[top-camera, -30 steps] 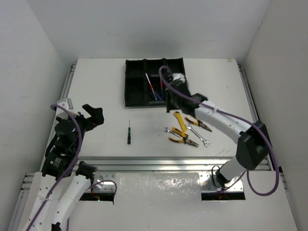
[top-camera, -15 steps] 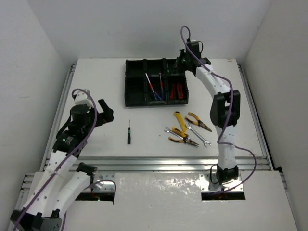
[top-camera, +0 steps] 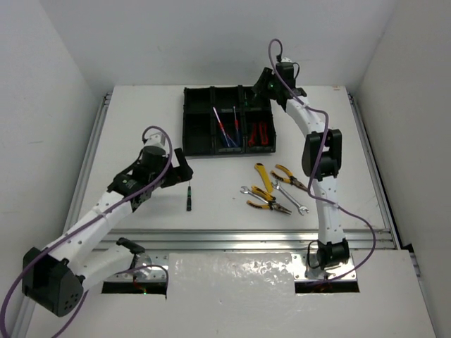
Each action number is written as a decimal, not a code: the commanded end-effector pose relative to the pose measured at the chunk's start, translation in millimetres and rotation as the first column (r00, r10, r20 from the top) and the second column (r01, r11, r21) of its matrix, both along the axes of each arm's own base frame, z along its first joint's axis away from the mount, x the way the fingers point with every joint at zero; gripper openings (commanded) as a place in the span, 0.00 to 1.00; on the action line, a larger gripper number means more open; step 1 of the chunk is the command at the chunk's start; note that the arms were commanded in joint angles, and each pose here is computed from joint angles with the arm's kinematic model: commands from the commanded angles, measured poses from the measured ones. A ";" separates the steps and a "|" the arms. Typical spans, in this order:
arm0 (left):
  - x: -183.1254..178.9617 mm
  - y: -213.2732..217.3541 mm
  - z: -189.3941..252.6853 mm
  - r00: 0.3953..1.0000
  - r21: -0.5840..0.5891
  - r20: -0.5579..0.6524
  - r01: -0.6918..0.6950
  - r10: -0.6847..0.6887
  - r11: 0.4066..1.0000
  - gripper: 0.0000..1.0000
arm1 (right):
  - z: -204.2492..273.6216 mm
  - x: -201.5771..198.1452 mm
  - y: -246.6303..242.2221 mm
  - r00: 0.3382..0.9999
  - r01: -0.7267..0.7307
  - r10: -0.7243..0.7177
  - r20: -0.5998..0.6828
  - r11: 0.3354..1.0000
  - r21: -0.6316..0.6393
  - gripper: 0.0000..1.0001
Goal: Sort the tools into containers
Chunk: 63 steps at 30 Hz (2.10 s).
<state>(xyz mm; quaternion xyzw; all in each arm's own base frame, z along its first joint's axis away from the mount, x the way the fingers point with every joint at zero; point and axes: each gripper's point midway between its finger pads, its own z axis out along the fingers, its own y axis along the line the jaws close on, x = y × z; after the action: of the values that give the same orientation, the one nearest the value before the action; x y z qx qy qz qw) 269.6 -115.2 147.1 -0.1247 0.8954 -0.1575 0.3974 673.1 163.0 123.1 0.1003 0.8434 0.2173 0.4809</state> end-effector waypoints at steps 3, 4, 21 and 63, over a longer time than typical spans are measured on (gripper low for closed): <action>19.0 -6.2 -16.3 0.996 0.060 -0.014 -0.091 0.092 0.994 0.99 | 52.1 12.9 14.0 0.985 -0.063 0.063 0.158 0.998 -0.003 0.78; 18.9 -6.1 -23.2 0.995 0.072 -0.027 -0.098 0.100 0.993 0.99 | 54.5 9.7 11.8 0.987 -0.063 0.064 0.148 0.998 -0.012 0.95; 7.4 -34.4 -111.1 0.977 0.218 -0.215 0.045 0.003 0.975 0.63 | 93.3 -259.6 76.0 0.931 -0.357 0.361 0.044 0.931 -0.078 0.99; -21.1 -144.8 54.2 0.910 -0.457 0.310 0.395 -0.274 0.797 0.00 | 42.7 -446.7 190.6 0.600 -0.795 0.754 0.268 0.524 0.307 0.83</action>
<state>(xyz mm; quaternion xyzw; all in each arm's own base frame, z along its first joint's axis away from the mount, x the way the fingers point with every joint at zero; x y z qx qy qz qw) 257.7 -243.6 175.4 -0.0645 0.8074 -0.4155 0.4138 213.0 343.4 139.7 -0.1845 0.7403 0.5721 0.3011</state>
